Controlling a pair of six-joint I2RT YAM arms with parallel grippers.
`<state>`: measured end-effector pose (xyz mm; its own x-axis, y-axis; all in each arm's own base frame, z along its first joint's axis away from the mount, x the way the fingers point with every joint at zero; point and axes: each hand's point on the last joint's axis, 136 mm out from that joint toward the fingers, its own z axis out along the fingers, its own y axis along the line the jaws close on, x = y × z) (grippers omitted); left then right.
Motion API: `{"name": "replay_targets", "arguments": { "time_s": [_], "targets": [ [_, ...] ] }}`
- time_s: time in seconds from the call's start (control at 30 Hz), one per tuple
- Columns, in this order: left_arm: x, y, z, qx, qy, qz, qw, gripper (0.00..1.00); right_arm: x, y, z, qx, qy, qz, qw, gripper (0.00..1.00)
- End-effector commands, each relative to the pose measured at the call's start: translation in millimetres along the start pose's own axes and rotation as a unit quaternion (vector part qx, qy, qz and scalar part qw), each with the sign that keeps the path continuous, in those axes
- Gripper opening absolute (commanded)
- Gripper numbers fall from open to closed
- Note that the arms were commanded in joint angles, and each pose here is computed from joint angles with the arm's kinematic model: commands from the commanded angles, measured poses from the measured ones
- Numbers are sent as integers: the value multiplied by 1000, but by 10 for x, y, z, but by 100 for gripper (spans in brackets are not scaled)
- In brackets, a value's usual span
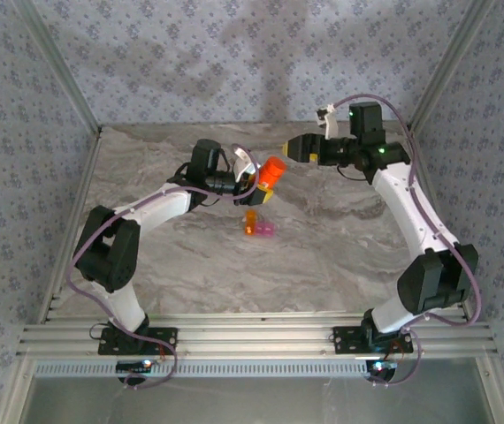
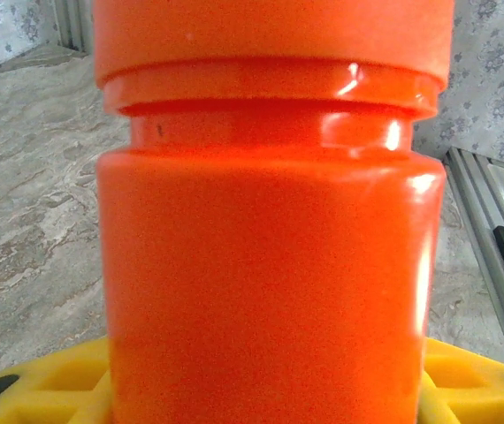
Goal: Sort the pills into containers
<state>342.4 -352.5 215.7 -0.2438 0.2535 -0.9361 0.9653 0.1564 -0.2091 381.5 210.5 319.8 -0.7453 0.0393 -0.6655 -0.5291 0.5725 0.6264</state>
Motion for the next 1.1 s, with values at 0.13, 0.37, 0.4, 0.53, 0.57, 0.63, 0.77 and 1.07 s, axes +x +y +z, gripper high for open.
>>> {"name": "replay_targets", "arguments": {
  "time_s": [0.13,0.37,0.4,0.53,0.57,0.63,0.77,1.07],
  "targets": [
    [-397,-216,-118,28,-32,45,998,0,86,107,156,-42,45,-32,998,84],
    [-406,-232,-122,32,-32,45,998,0,226,71,311,-39,77,-31,996,84],
    [-404,-233,-122,32,-31,45,998,0,242,78,328,-41,80,-30,995,84],
    [-401,-240,-118,33,-31,45,998,0,276,97,373,-46,87,-31,995,81],
    [-401,-240,-116,32,-30,45,998,0,285,94,383,-46,88,-30,995,80],
    [-395,-234,-116,32,-30,44,998,0,295,94,400,-48,90,-29,994,76],
    [-392,-229,-113,32,-30,44,998,0,316,113,422,-52,94,-28,994,62],
    [-398,-215,-110,28,-30,46,998,0,358,16,512,-22,92,11,995,45]
  ]
}}
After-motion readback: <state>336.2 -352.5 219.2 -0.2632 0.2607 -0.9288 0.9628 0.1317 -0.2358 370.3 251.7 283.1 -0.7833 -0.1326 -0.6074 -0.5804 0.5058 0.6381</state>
